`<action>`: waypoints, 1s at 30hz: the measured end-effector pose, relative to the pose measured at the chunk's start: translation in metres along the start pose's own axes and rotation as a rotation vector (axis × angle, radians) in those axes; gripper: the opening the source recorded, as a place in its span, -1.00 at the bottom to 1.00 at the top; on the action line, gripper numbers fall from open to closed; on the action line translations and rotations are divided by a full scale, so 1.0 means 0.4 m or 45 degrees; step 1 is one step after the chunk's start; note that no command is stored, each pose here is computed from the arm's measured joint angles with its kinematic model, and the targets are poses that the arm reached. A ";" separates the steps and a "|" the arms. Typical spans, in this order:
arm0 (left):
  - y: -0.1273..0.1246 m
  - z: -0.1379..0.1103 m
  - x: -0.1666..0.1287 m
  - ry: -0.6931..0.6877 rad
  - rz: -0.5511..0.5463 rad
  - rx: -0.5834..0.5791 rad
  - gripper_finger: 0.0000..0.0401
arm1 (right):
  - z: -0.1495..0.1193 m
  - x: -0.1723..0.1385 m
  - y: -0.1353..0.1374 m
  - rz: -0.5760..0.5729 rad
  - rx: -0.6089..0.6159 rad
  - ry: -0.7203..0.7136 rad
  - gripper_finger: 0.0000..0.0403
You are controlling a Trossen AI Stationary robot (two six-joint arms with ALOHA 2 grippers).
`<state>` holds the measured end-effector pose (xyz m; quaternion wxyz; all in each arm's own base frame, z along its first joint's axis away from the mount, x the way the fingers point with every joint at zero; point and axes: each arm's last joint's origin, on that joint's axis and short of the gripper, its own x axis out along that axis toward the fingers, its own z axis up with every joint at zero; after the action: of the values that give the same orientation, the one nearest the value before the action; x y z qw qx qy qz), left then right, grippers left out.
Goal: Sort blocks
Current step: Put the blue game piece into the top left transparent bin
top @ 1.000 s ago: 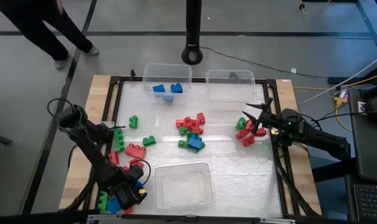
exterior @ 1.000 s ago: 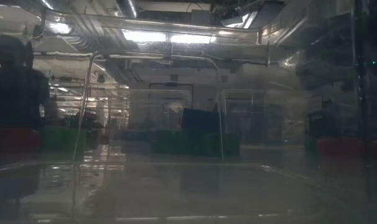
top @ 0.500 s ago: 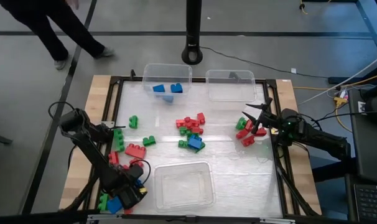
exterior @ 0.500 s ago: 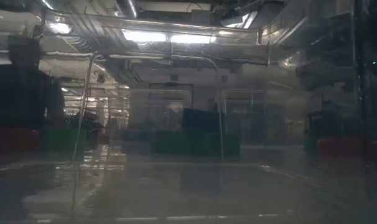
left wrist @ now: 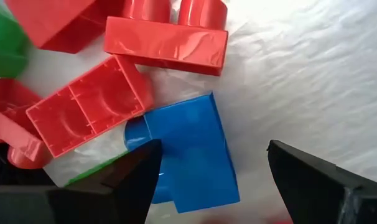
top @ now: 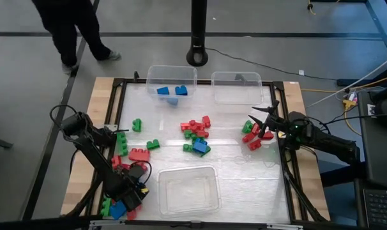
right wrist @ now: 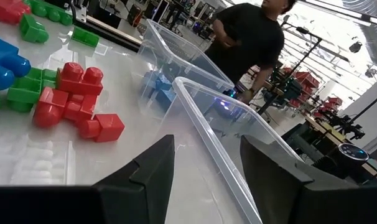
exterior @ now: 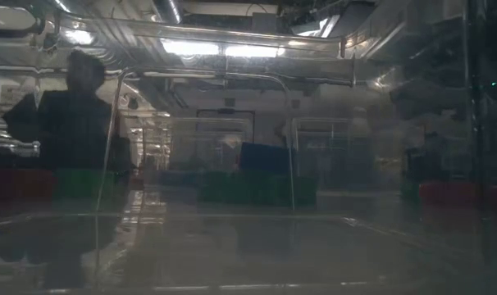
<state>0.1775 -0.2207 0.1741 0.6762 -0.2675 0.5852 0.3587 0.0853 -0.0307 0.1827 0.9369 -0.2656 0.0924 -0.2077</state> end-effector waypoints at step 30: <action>-0.001 0.010 0.045 -0.020 0.218 -0.129 -0.17 | -0.006 0.000 0.005 0.034 -0.007 0.023 -0.08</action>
<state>0.1813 -0.2147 0.1569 0.6334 -0.2477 0.5816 0.4464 0.0853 -0.0303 0.1798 0.9381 -0.2649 0.1048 -0.1972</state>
